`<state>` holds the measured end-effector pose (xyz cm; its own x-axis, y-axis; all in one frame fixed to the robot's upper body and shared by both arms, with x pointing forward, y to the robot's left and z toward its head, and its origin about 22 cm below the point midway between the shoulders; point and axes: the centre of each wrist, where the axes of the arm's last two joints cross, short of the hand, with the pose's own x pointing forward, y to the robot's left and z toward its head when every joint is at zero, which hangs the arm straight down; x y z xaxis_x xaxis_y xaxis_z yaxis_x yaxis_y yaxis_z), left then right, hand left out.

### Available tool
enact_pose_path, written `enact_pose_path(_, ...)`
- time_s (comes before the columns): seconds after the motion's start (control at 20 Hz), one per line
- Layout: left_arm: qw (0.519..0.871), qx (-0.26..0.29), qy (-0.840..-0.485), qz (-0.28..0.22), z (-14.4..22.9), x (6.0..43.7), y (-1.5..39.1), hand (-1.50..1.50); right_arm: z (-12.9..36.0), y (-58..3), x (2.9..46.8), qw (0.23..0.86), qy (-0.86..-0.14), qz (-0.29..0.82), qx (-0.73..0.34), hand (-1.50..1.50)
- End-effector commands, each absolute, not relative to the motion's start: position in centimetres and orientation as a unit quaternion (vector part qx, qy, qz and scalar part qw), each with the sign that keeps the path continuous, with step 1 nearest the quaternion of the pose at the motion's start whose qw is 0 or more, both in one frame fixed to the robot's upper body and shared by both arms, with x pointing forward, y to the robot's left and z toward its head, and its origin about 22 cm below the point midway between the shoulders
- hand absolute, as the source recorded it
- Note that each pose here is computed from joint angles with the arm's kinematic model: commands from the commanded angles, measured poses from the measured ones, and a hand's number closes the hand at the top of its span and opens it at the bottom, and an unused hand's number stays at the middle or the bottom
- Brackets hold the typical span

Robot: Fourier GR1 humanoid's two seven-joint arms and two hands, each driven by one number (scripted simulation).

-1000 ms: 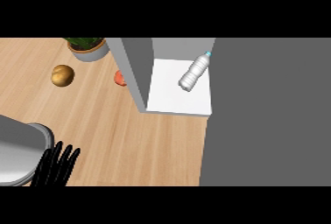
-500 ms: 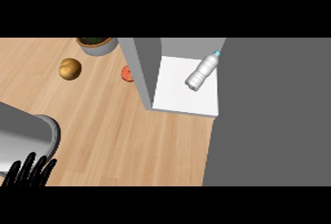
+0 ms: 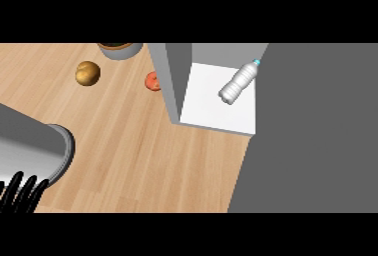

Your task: Pick up the bottled water, place it into the cabinet and close the cabinet

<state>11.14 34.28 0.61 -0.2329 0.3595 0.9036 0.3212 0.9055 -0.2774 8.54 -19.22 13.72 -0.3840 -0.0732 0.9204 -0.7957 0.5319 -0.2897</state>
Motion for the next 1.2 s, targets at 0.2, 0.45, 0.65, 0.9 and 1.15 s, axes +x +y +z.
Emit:
enact_pose_path(0.2,0.572,-0.229,-0.787,0.007,1.4,11.7,35.1,-1.50,13.3,-16.9,9.3,0.504,-0.707,0.385,0.314,1.50)
enact_pose_path(0.45,0.568,-0.224,-0.792,0.003,2.0,12.2,35.9,-1.50,12.9,-17.1,9.9,0.521,-0.711,0.359,0.306,1.50)
enact_pose_path(0.65,0.560,-0.230,-0.796,-0.009,2.7,12.7,35.9,-1.50,12.0,-16.8,10.1,0.534,-0.704,0.331,0.333,1.50)
enact_pose_path(0.9,0.560,-0.225,-0.797,-0.010,2.9,12.9,36.3,-1.50,11.1,-16.7,10.8,0.555,-0.693,0.287,0.360,1.50)
enact_pose_path(1.15,0.562,-0.227,-0.796,-0.005,3.0,12.9,36.7,-1.50,10.2,-16.4,13.7,0.574,-0.686,0.267,0.360,1.50)
